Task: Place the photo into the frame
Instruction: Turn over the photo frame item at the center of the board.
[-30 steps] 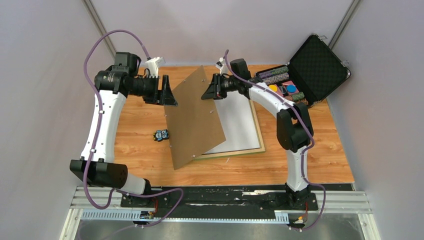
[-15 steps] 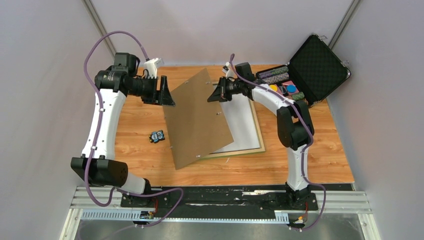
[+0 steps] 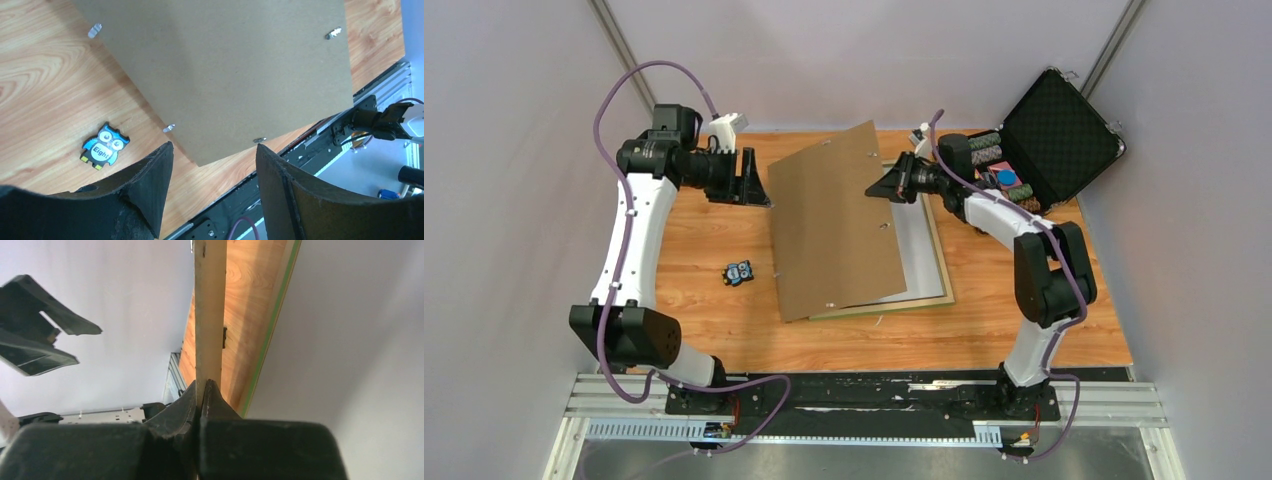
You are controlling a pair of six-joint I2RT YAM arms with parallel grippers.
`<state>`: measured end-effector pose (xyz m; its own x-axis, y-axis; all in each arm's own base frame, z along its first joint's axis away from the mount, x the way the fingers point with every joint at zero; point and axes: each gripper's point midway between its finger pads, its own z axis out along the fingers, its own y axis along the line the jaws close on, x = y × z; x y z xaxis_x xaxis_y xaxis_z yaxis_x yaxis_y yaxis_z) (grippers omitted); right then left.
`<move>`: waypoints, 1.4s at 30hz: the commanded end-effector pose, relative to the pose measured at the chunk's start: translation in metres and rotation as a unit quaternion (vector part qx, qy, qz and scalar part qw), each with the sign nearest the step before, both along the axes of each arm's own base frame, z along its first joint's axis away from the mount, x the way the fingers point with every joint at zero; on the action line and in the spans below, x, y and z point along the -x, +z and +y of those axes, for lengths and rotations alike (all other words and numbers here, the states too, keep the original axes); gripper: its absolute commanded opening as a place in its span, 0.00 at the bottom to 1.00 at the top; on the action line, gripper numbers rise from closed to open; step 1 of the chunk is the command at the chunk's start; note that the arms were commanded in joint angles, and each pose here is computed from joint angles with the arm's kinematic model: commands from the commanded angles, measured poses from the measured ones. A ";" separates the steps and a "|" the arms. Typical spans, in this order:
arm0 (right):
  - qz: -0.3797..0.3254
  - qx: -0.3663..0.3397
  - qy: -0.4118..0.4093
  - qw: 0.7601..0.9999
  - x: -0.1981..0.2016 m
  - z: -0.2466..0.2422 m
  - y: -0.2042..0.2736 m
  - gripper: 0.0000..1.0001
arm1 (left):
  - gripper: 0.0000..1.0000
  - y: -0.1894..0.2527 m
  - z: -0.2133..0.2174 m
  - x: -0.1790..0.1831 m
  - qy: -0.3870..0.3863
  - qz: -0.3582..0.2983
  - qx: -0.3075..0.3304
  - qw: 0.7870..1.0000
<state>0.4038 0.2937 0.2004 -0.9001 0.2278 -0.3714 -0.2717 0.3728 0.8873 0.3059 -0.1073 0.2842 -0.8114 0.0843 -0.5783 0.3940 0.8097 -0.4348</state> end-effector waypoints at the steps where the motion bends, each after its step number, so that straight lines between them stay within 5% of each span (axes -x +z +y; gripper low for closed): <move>1: -0.065 -0.074 -0.014 0.995 0.004 -0.017 0.062 0.00 | 0.69 0.000 0.002 -0.015 0.003 -0.021 0.003 1.000; 14: -0.083 -0.086 -0.058 0.991 -0.002 -0.071 0.081 0.00 | 0.69 -0.024 -0.004 -0.042 -0.003 -0.023 0.022 0.999; 34: -0.102 -0.087 -0.066 0.989 0.010 -0.087 0.092 0.00 | 0.87 -0.064 -0.054 -0.187 0.002 -0.075 0.061 0.995; 42: -0.103 -0.086 -0.072 0.988 0.010 -0.088 0.091 0.00 | 0.94 -0.079 -0.093 -0.204 -0.022 -0.092 0.058 0.994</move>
<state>0.4029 0.2041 0.2529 -0.8085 0.4212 -0.4109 -0.3003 0.3052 0.9037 0.4929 -0.1804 0.1924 -0.7470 0.0442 -0.6634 0.4628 0.7509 -0.4711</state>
